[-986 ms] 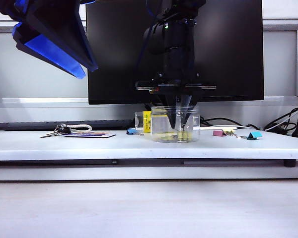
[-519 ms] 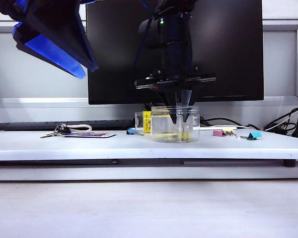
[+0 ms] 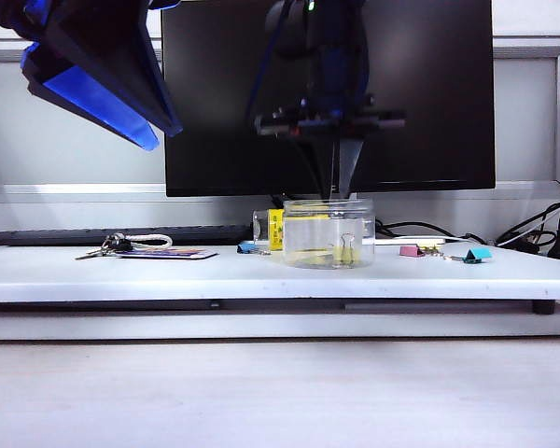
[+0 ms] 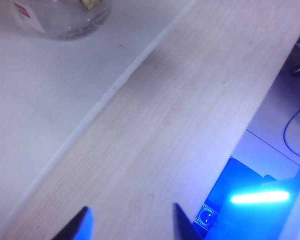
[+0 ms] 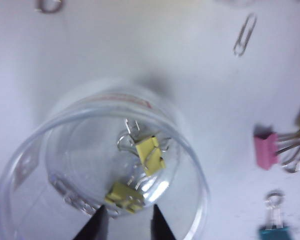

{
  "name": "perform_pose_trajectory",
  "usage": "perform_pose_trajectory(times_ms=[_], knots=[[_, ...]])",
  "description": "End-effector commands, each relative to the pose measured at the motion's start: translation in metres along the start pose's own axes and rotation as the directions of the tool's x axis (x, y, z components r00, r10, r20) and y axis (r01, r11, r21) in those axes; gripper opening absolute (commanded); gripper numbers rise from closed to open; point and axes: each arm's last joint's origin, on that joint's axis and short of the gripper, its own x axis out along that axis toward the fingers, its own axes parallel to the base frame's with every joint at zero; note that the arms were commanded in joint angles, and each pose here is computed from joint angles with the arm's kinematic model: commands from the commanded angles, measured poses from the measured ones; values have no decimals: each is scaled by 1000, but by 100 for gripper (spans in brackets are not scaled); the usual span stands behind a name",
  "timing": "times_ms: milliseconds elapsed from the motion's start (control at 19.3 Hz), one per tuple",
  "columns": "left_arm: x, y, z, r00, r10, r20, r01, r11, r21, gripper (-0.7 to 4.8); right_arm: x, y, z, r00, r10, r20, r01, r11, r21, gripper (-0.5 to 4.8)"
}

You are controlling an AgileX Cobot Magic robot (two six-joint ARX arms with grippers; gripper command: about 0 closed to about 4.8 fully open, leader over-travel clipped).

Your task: Take the clips out of the round transparent plastic box and place them on the table.

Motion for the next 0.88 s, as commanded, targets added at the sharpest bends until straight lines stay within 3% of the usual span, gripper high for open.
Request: perform_pose_trajectory(times_ms=[52, 311, 623, 882], knots=[[-1, -1, 1, 999, -30, 11, 30, 1000, 10, 214, -16, -2, -3, 999, 26, 29, -23, 995, -96, 116], [-1, -2, 2, 998, -53, 25, 53, 999, 13, 214, -5, -8, -40, 993, -74, -93, 53, 977, -208, 117], [-1, -2, 3, 998, -51, 39, 50, 999, 17, 214, -4, -7, -37, 997, -53, -55, 38, 969, -243, 115], [-1, -2, 5, 996, -71, 53, 70, 997, 22, 214, 7, -24, -34, 996, -12, -91, -6, 980, -201, 112]])
